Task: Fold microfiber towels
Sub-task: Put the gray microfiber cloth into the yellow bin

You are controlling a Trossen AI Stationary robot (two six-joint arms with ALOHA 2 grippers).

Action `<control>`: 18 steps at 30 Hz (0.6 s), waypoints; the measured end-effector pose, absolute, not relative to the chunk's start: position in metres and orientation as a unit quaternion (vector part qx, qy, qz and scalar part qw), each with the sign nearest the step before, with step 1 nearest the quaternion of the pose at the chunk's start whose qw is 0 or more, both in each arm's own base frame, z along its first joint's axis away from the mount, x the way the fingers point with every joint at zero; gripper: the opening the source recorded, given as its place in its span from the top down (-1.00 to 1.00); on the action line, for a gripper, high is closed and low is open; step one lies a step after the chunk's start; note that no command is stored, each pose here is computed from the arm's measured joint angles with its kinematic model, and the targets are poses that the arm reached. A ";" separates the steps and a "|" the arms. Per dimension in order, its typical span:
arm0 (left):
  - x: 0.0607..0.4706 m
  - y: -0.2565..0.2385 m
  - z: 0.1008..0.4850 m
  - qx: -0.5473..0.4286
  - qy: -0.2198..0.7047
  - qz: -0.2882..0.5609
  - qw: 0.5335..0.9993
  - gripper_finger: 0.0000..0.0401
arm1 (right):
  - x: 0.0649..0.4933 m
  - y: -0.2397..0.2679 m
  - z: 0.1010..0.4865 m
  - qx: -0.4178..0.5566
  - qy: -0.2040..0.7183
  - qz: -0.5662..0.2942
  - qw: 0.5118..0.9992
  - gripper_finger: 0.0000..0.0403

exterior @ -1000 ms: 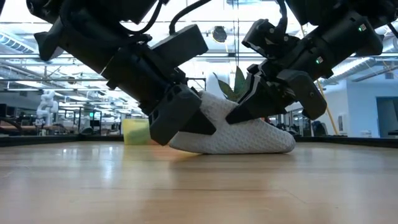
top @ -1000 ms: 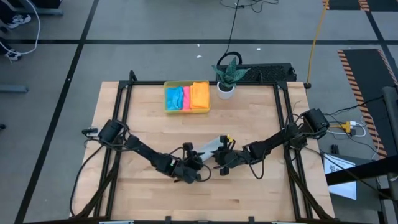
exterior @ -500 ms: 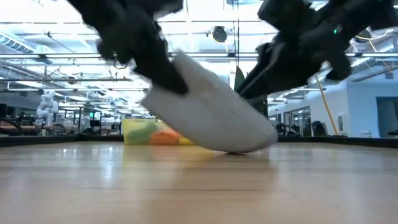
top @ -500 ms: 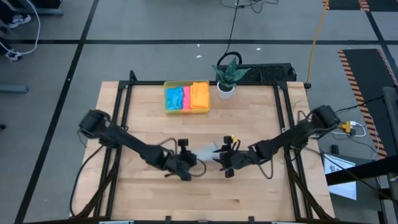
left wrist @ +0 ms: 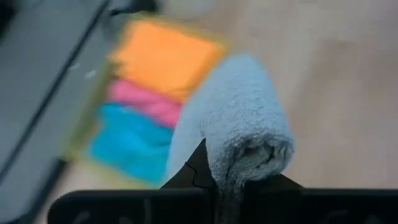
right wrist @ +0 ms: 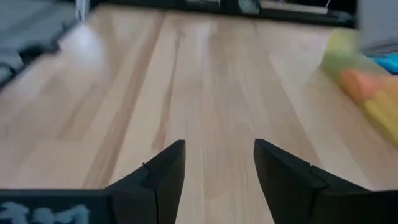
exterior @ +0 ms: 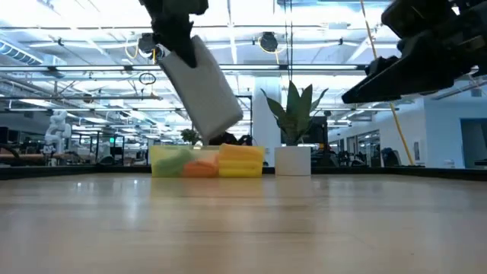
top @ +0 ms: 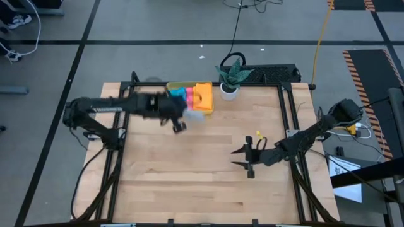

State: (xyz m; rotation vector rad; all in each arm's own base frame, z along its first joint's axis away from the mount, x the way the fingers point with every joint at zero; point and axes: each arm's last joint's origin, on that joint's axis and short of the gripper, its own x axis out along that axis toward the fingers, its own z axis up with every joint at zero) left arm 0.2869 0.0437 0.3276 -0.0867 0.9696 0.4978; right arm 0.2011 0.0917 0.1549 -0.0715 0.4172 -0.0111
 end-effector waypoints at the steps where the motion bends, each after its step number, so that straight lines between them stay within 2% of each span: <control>1: 0.283 0.057 0.334 -0.040 0.466 0.257 0.846 0.92 | 0.198 0.090 0.153 -0.028 0.193 -0.005 0.981 0.08; 9: 0.254 0.148 0.367 0.021 0.422 0.455 0.783 0.90 | 0.180 0.080 0.145 0.002 0.133 -0.001 0.991 0.11; 13: 0.251 0.181 0.363 0.001 0.401 0.487 0.776 0.92 | 0.179 0.080 0.149 0.006 0.122 0.000 0.993 0.12; 18: 0.264 0.204 0.337 -0.010 0.430 0.490 0.758 0.92 | 0.179 0.079 0.149 0.005 0.119 0.000 0.993 0.12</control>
